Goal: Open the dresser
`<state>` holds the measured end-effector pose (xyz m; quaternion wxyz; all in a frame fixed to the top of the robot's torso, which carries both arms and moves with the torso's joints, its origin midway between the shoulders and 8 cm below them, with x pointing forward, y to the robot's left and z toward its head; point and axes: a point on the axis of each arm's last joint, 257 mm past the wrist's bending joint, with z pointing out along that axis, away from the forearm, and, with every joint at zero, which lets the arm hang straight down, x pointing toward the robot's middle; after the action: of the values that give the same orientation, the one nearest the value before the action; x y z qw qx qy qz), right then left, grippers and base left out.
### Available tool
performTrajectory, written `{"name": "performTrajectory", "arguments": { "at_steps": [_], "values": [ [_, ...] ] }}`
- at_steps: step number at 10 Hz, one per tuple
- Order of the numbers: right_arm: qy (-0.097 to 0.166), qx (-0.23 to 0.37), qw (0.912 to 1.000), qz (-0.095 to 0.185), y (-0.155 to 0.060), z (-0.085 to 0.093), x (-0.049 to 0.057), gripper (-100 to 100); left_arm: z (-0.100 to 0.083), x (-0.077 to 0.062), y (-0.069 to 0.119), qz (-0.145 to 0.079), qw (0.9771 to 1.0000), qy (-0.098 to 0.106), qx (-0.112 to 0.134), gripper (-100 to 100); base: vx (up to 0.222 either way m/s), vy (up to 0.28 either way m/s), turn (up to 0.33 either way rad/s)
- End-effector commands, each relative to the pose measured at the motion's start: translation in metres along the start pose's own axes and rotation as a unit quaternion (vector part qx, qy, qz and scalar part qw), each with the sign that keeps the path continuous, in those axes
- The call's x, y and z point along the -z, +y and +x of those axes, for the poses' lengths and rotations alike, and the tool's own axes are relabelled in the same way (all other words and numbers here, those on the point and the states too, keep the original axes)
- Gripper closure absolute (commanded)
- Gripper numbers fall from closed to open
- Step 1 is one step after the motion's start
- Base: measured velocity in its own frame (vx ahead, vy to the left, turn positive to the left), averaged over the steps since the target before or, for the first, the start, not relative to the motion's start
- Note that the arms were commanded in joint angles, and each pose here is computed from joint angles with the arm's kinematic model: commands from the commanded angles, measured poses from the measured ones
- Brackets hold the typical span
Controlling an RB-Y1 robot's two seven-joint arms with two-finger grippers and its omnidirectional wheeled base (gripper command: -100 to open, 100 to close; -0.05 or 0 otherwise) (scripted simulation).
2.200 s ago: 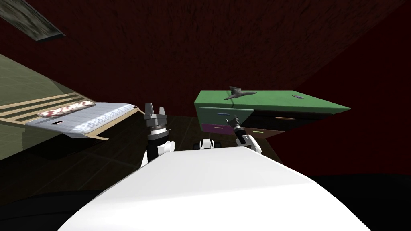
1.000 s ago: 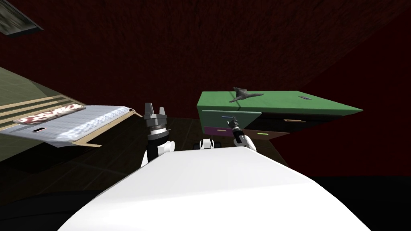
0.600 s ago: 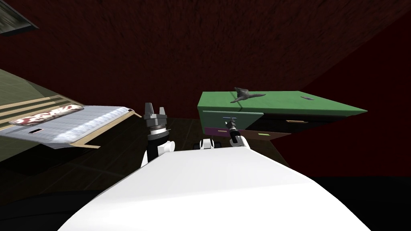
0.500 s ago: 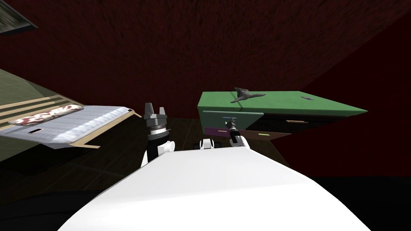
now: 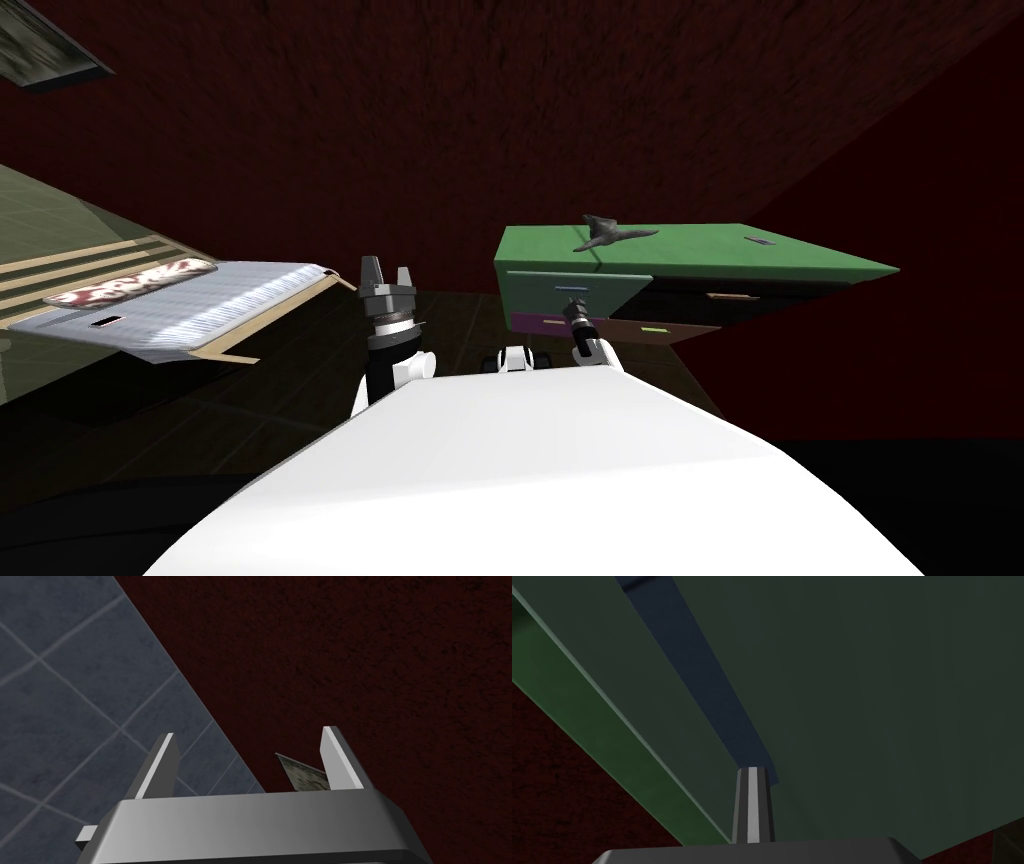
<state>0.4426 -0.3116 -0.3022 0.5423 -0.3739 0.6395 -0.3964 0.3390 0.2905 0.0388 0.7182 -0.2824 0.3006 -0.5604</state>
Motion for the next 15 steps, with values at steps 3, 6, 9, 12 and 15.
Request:
{"name": "performTrajectory", "arguments": {
  "at_steps": [3, 6, 9, 12, 15],
  "values": [
    [-0.002, 0.017, 0.9998, -0.001, -0.006, 0.006, 0.001, -100, 0.000, 0.000, 0.000, 0.000, 1.0000, 0.000, 0.000, 0, -0.114, 0.012, 0.001],
    [-0.010, 0.054, 0.9985, -0.004, -0.016, 0.020, 0.001, -100, 0.000, 0.000, 0.000, 0.000, 1.0000, 0.000, 0.000, 0, 0.027, 0.009, -0.018],
    [-0.019, 0.089, 0.9958, -0.006, -0.025, 0.032, 0.000, -100, 0.000, 0.000, 0.000, 0.000, 1.0000, 0.000, 0.000, 0, 0.045, 0.020, -0.035],
    [-0.030, 0.117, 0.9927, -0.005, -0.030, 0.039, 0.001, -100, 0.000, 0.000, 0.000, 0.000, 1.0000, 0.000, 0.000, 0, 0.097, 0.049, -0.072],
    [-0.041, 0.144, 0.9887, -0.001, -0.035, 0.043, 0.002, -100, 0.000, 0.000, 0.000, 0.000, 1.0000, 0.000, 0.000, 0, 0.112, 0.068, -0.085]
  ]
}}
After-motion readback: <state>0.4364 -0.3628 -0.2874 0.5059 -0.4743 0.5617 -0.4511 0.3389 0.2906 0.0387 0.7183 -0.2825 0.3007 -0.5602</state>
